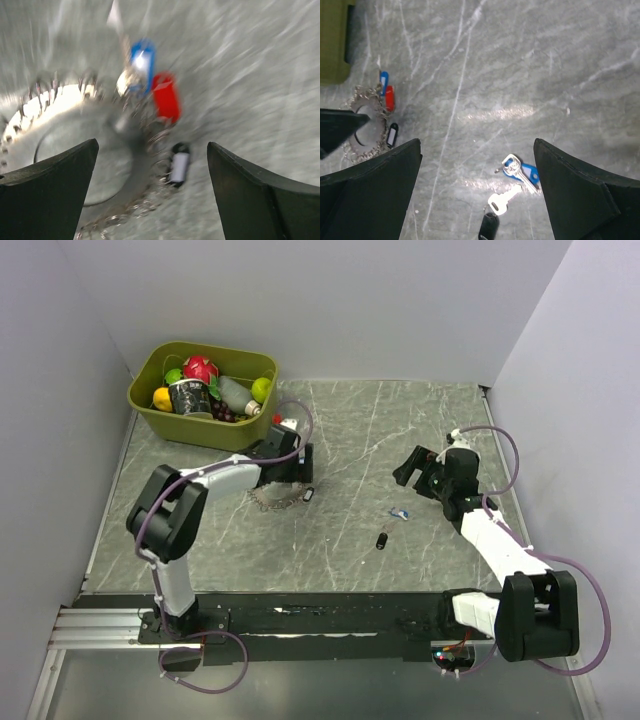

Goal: Put the keys on the keyring

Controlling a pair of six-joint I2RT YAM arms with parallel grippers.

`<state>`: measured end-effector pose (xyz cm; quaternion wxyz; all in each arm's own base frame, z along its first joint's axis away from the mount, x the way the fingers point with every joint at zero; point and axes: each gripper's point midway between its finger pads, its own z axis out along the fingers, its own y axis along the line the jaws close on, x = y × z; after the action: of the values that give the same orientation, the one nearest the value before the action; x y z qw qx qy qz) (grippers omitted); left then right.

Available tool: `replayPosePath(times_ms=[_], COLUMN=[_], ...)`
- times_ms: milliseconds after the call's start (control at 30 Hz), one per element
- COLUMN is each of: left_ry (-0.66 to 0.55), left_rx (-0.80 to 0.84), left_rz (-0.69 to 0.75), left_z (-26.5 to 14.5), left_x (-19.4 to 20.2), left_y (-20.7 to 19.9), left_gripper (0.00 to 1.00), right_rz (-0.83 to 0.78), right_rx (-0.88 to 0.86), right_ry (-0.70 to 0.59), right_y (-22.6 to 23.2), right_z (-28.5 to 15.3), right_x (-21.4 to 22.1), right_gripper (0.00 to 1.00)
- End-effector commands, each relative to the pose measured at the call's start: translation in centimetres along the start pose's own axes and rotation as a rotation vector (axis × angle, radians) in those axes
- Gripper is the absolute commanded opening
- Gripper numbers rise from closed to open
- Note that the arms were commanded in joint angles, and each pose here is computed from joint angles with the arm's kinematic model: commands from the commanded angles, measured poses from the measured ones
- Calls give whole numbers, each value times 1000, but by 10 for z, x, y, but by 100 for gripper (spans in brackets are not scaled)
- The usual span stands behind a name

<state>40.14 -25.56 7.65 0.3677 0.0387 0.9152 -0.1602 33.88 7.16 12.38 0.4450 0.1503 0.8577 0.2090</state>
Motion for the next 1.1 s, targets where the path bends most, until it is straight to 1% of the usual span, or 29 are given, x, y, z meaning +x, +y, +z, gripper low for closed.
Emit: replayPosePath(times_ms=[0, 67, 167, 200, 267, 300, 333, 500, 667, 733, 800, 833, 867, 933, 967, 1000, 1067], left_ry=[77, 111, 158, 179, 206, 217, 240, 301, 365, 355, 301, 268, 244, 167, 147, 91, 32], left_rx=[-91, -114, -77, -40, -4, 59, 75, 181, 355, 382, 370, 356, 300, 277, 262, 244, 233], left_rz=[14, 9, 2, -3, -15, -24, -27, -4, -4, -18, -16, -6, 1, 27, 36, 39, 52], left_z=[5, 8, 9, 7, 4, 2, 1, -13, -32, -40, -42, -45, -44, -50, -52, -55, -64], left_x=[19, 33, 53, 59, 72, 76, 86, 113, 136, 136, 124, 114, 106, 78, 71, 52, 31], left_y=[13, 19, 15, 9, 4, -9, -10, -44, -84, -88, -87, -87, -79, -81, -80, -82, -84], left_gripper=[96, 96, 96, 97, 99, 99, 99, 98, 97, 96, 97, 98, 99, 100, 100, 97, 96], right_rz=[-27, -25, -8, -9, -24, -32, -40, -118, -117, -115, -109, -111, -107, -105, -105, -103, -104], right_rx=[12, 20, 73, 81, 68, 68, 68, 82, 90, 101, 108, 125, 127, 119, 113, 115, 117], right_ry=[-41, -35, 8, 16, 28, 23, 33, 105, 170, 178, 188, 172, 170, 172, 177, 185, 193], right_y=[8, 6, 0, -1, 5, 7, 9, 27, 23, 17, 14, 11, 10, 10, 10, 8, 7], right_z=[-11, -11, -12, -13, -14, -14, -16, -19, -21, -24, -28, -30, -32, -36, -37, -38, -39], right_x=[-19, -16, -12, -11, -5, -4, 1, 29, 56, 62, 67, 64, 64, 67, 69, 73, 75], right_gripper=[100, 100, 100, 100, 100, 100, 100, 100, 100, 100, 100, 100, 100, 100, 100, 100, 100])
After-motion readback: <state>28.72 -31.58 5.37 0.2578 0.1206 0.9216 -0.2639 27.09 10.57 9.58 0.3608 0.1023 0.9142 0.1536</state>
